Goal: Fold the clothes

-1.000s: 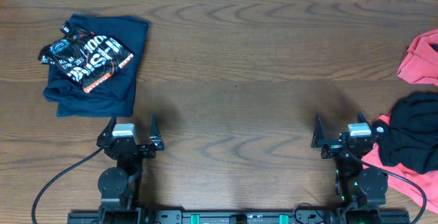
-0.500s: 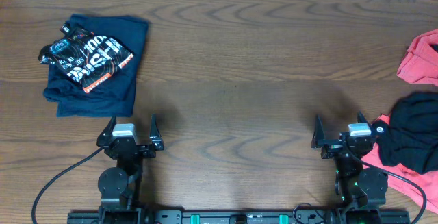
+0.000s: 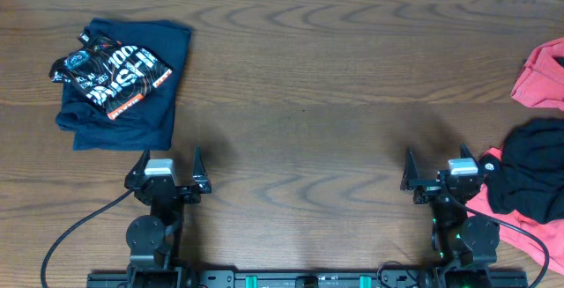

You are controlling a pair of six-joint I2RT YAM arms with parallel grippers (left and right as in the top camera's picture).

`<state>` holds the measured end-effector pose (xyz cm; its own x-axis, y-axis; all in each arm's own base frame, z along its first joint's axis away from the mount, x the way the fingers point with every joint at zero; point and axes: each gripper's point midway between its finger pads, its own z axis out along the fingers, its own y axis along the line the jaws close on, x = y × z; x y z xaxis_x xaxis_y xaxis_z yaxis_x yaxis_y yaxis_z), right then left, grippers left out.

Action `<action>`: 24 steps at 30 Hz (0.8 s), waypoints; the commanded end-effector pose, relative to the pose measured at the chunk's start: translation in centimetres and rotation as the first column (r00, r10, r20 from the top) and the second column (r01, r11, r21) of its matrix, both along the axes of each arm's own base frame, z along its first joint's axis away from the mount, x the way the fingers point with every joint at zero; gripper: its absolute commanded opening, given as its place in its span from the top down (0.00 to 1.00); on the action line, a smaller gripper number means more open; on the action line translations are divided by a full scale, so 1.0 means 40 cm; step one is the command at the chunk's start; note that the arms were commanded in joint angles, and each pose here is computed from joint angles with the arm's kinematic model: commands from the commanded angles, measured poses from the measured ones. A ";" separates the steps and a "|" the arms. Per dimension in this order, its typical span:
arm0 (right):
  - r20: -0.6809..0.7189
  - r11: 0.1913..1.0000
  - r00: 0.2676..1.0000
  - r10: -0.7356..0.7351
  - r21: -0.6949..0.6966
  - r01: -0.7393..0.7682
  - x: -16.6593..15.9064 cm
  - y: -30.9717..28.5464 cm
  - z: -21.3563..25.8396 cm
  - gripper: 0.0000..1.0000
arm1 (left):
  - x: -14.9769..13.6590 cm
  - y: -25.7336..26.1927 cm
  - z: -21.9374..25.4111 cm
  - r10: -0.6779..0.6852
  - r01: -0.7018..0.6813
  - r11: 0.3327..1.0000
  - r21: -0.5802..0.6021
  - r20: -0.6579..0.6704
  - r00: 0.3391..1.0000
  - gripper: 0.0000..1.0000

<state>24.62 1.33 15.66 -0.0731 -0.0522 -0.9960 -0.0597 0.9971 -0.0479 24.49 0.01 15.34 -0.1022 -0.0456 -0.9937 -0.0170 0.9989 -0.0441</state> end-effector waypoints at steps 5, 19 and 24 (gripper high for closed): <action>-0.001 1.000 1.000 -0.002 -0.004 0.002 0.000 -0.003 -0.001 0.01 | -0.003 0.010 -0.040 0.022 -0.023 1.000 -0.011 -0.048 0.999 0.02; 0.001 1.000 1.000 -0.003 -0.004 0.003 0.000 -0.003 0.000 0.01 | -0.002 0.010 -0.039 0.023 -0.023 1.000 -0.012 -0.047 0.999 0.02; -0.001 1.000 1.000 -0.008 0.025 0.008 0.000 -0.005 0.000 0.01 | -0.002 0.010 -0.039 0.023 -0.023 1.000 -0.012 -0.047 0.999 0.02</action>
